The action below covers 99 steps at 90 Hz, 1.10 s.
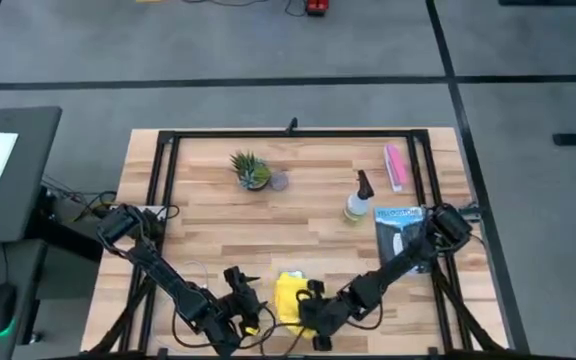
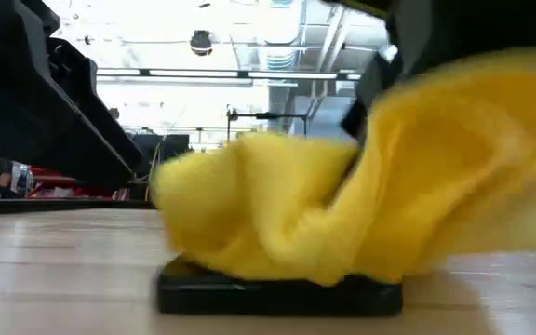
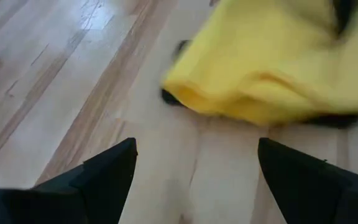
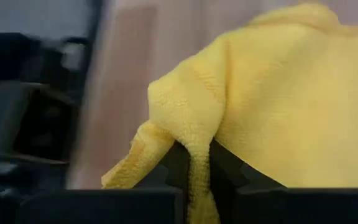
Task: Apply microfiber cloth
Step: Wipe the front side of the cellphone using the yellow microfiber cloth
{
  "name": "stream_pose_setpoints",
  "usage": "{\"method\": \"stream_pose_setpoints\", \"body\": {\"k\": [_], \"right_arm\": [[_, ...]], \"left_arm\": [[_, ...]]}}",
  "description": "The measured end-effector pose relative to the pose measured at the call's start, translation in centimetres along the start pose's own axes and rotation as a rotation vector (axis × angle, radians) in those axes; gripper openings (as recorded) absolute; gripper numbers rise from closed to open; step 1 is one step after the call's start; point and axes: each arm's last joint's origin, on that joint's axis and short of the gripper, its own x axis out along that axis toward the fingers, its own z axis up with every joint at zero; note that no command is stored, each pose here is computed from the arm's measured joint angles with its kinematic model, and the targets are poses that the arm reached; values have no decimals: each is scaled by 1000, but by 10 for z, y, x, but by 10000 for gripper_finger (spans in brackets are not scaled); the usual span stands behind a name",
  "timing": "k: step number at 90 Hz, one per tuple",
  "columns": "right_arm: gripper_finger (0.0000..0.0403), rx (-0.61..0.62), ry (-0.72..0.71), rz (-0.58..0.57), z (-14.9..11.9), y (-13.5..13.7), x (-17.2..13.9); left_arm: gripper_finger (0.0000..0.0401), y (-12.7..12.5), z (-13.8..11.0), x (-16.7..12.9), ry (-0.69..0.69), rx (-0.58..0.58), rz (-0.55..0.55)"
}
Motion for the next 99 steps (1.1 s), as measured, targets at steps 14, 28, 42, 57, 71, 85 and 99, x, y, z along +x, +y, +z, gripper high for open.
{"method": "stream_pose_setpoints", "body": {"k": [14,28,42,57,71,85,99], "right_arm": [[16,69,-69,-154,7,-16,3],[16,141,-90,-159,15,-26,7],[16,94,-87,-34,20,-17,4],[16,88,-162,-150,31,-16,-21],[16,118,-122,-286,36,-39,-25],[16,135,-81,-187,41,-45,-18],[16,94,-66,-4,41,-30,-19]], "left_arm": [[313,0,0,0,2,-4,3],[313,0,0,0,1,-9,3],[313,0,0,0,0,-13,3],[313,0,0,0,-1,-14,3],[312,0,0,-1,-2,-15,1],[312,0,0,-1,-2,-15,1],[312,-1,0,-1,-3,-17,-2]]}}
